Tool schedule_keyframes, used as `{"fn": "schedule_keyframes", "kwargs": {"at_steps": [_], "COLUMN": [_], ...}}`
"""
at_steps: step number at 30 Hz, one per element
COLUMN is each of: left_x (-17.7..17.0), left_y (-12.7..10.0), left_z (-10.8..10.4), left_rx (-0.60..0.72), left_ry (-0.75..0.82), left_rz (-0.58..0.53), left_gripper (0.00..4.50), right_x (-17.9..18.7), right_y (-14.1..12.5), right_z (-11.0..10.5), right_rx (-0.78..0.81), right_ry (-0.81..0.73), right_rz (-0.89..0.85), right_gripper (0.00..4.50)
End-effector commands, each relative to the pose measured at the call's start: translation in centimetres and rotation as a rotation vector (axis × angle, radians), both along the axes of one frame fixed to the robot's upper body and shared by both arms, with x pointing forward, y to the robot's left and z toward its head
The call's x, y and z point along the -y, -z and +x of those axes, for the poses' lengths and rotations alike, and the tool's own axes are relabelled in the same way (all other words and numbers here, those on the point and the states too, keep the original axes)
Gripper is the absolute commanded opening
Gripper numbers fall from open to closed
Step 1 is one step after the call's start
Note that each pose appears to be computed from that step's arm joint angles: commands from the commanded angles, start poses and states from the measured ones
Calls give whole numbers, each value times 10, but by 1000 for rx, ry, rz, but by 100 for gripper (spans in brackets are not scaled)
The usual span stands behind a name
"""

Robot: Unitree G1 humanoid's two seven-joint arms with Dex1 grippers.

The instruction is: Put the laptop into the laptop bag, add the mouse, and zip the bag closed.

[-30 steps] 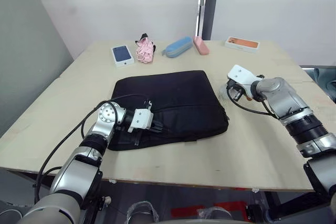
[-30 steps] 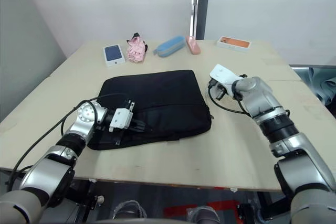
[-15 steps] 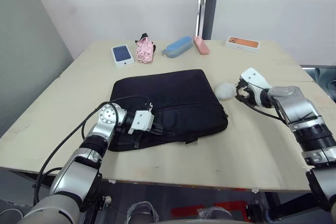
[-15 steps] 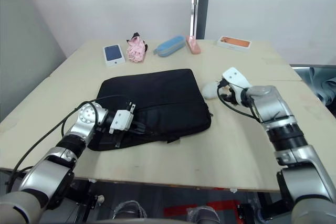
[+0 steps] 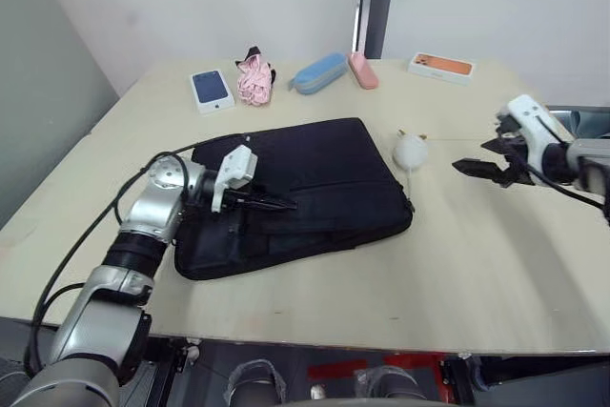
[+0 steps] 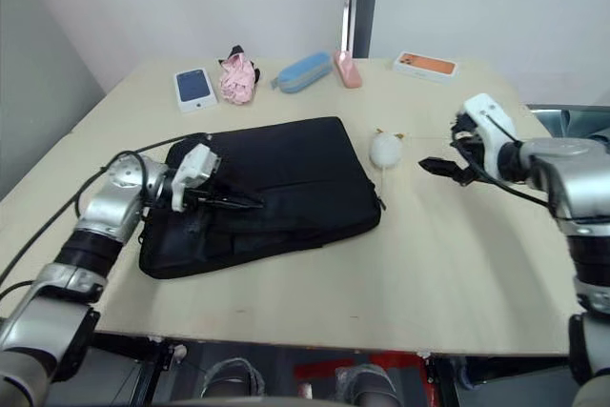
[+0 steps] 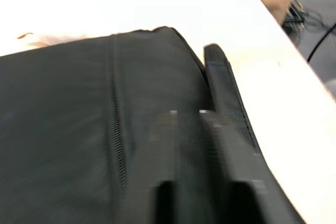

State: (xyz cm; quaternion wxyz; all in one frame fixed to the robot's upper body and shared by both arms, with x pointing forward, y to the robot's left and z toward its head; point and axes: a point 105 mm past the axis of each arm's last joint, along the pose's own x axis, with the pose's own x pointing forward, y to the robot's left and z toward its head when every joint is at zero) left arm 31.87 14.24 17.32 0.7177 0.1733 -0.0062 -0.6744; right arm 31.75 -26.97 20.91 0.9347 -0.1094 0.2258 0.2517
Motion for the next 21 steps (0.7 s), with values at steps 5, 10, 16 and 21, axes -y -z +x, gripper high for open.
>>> {"fn": "schedule_keyframes", "kwargs": {"at_steps": [5,10,16,21], "left_x": [-73,-140,-187,-213], "left_y": [-48,-43,-37,-36], "left_z": [-10,-32,-68,-84], "left_rx": [14,-124,-267,-297], "left_ry": [-278,-506,-654,-799], "left_rz": [-24,135,196,107], "left_gripper": [403,444,444,444], "right_x": [-3,0,8,17], "right_y": [-27,-21,-17,-17], "right_z": [-43,-58,-61,-59], "right_rx": [70,73,75,75], "right_ry": [-175,-246,-268,-265], "right_rz": [115,129,147,150], "right_gripper": [450,450,450,450]}}
